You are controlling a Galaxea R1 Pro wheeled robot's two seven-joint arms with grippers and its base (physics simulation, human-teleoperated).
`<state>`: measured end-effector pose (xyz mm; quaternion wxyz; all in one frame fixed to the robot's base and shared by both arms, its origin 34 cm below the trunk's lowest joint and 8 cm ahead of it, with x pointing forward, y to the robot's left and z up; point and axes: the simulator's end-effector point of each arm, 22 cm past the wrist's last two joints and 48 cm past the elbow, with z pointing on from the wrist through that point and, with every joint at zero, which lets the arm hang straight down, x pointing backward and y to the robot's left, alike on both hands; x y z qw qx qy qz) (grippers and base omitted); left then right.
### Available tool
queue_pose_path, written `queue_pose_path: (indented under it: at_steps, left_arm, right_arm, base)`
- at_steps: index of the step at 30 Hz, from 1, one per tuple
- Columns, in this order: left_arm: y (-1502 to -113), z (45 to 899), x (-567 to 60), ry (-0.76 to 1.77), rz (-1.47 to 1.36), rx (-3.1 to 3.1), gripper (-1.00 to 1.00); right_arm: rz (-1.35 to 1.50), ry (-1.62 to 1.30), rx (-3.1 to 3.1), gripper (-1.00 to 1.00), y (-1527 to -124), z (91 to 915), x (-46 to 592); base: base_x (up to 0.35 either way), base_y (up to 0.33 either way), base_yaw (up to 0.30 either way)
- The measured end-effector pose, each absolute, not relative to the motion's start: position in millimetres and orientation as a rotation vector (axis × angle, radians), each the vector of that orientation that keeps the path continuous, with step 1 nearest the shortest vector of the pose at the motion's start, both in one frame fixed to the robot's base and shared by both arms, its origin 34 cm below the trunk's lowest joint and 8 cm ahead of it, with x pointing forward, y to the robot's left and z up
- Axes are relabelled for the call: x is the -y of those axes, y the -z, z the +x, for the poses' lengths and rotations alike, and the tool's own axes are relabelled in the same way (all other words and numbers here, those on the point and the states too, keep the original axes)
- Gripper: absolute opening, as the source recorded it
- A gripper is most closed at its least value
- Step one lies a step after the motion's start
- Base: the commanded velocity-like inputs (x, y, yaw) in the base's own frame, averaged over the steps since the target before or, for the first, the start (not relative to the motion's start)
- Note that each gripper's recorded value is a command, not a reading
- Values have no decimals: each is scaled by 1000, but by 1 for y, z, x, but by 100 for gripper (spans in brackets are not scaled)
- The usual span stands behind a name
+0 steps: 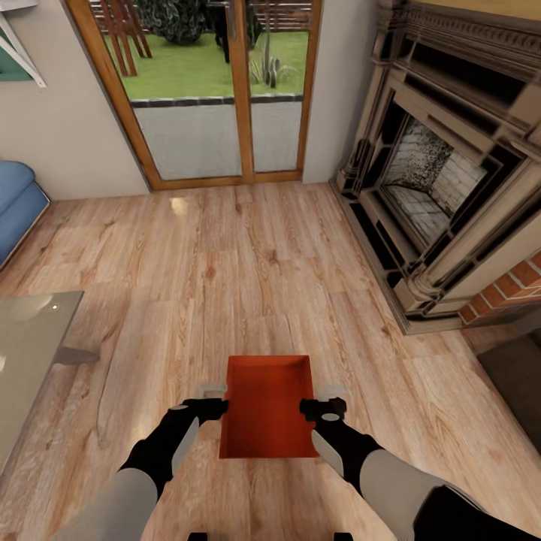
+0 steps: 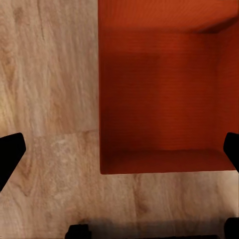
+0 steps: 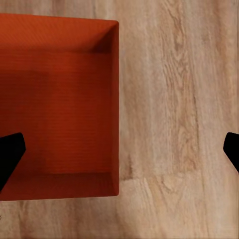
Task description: Move the two storage containers from the living room to the garage. In the garage, place one container on the floor and stack the other container on top of it (either order is fine).
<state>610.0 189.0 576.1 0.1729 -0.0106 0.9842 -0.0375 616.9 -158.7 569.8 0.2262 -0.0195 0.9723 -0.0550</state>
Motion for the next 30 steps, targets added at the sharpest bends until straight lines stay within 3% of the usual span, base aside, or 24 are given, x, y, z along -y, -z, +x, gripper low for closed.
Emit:
queue_pose_path:
  at_steps: [30]
  left_arm:
    - [-591, 649, -202, 13, -55, -2702, 100]
  right_arm:
    - [-54, 128, -2656, 100, -567, 630, 152]
  base:
    - [0, 0, 0]
